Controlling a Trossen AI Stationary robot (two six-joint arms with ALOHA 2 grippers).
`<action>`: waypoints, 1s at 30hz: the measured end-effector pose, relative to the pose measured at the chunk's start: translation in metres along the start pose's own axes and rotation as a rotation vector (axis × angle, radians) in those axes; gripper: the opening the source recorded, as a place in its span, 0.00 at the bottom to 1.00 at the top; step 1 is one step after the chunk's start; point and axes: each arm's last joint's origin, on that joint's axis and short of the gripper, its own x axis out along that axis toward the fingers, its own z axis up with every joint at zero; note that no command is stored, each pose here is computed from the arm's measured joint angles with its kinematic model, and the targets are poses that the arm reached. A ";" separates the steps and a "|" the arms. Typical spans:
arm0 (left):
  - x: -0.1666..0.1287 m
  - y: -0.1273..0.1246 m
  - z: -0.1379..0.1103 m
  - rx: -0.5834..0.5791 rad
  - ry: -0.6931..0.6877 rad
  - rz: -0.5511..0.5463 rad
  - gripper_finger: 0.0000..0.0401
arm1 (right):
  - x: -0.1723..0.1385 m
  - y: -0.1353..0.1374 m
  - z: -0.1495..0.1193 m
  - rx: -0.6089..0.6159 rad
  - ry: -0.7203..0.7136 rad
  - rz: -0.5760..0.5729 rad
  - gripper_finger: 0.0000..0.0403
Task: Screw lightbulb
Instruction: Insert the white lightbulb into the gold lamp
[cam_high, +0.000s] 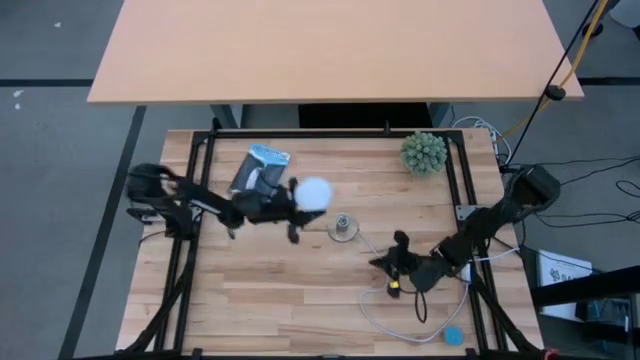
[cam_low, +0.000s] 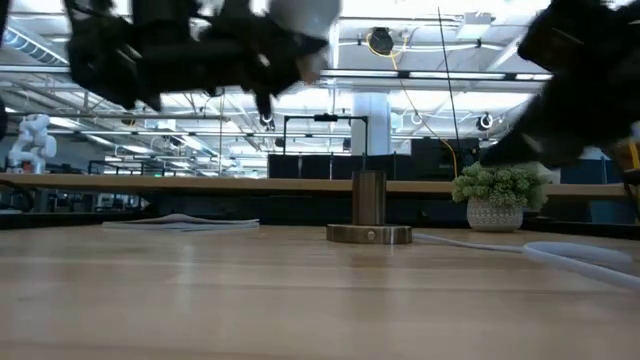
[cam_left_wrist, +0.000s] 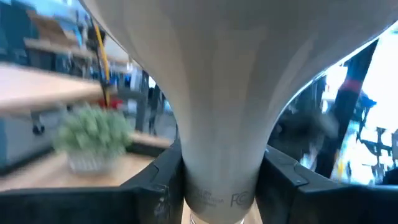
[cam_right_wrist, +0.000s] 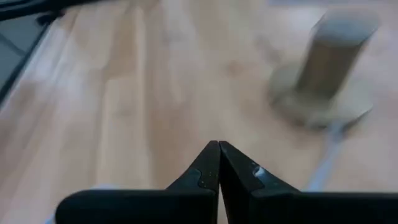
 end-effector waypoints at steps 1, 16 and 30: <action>0.010 -0.001 -0.010 0.000 0.026 0.000 0.35 | -0.001 -0.004 0.007 -0.014 -0.026 -0.031 0.00; 0.078 0.017 -0.042 0.049 0.111 -0.179 0.35 | 0.002 -0.032 0.045 0.127 -0.160 -0.158 0.00; 0.077 0.027 -0.046 0.046 0.166 -0.154 0.45 | 0.007 -0.042 0.051 0.160 -0.185 -0.200 0.13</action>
